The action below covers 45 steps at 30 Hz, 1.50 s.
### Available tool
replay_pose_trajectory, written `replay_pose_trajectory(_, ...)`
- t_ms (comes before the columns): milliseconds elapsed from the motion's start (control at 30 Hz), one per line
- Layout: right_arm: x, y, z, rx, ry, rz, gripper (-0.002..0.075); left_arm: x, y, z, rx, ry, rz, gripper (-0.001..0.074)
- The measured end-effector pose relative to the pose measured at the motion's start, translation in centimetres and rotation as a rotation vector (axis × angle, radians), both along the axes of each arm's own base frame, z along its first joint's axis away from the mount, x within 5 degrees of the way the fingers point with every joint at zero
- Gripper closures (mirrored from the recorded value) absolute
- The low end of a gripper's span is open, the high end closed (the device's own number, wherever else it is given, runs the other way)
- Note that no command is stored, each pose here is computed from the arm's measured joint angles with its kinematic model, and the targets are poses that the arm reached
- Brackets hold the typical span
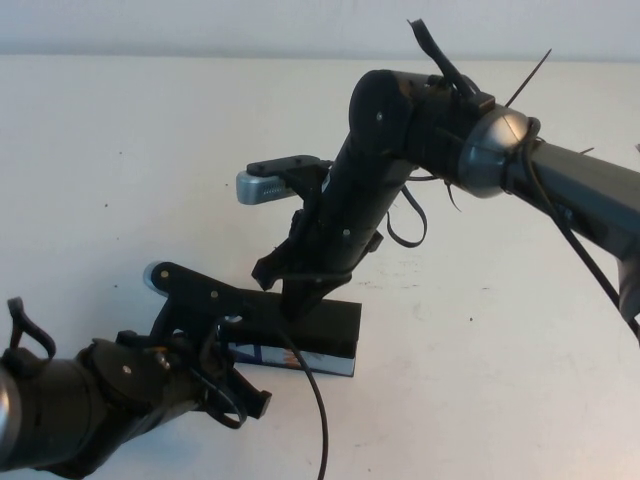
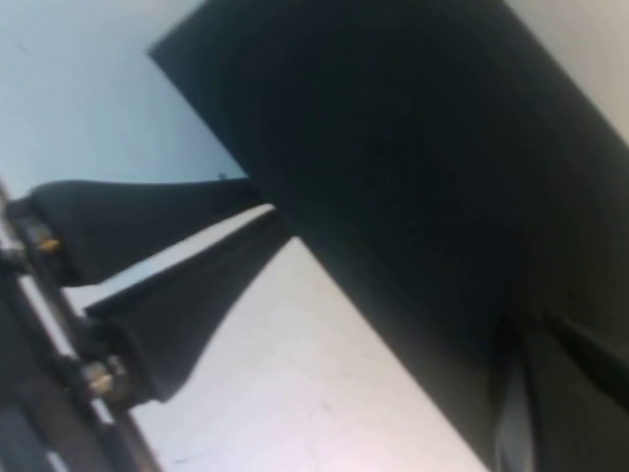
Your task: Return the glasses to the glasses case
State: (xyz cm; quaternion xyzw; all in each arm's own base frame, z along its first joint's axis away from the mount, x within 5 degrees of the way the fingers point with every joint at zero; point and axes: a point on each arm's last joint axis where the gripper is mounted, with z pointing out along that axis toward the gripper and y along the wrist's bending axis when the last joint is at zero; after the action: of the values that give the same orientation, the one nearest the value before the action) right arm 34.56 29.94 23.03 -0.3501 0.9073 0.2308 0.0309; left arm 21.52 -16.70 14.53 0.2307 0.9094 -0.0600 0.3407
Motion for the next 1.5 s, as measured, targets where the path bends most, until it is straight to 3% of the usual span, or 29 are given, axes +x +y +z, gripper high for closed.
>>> replay_pose_trajectory(633, -1.1, -0.4, -2.4, -0.021, 0.102, -0.013, 0.0737, 0.0, 0.0, 0.0, 0.002, -0.003, 0.002, 0.0736)
replay_pose_trajectory(800, -1.2, -0.5, -1.8, -0.017, 0.085, -0.012, 0.0737, -0.3, 0.0, 1.7, -0.053, -0.034, -0.013, 0.0736)
replay_pose_trajectory(1200, -2.8, -2.8, 6.8, 0.016, -0.121, -0.053, 0.0737, -3.5, 1.5, 11.1, -0.299, -0.271, -0.134, 0.0736)
replay_pose_trajectory(1367, -6.7, -6.4, 11.6, 0.012, -0.208, -0.119, 0.0737, -6.8, 5.3, 15.9, -0.421, -0.507, -0.082, 0.0736)
replay_pose_trajectory(1500, -11.4, -10.6, 13.8, -0.013, -0.265, -0.180, 0.0737, -10.4, 9.9, 17.2, -0.530, -0.680, 0.041, 0.0736)
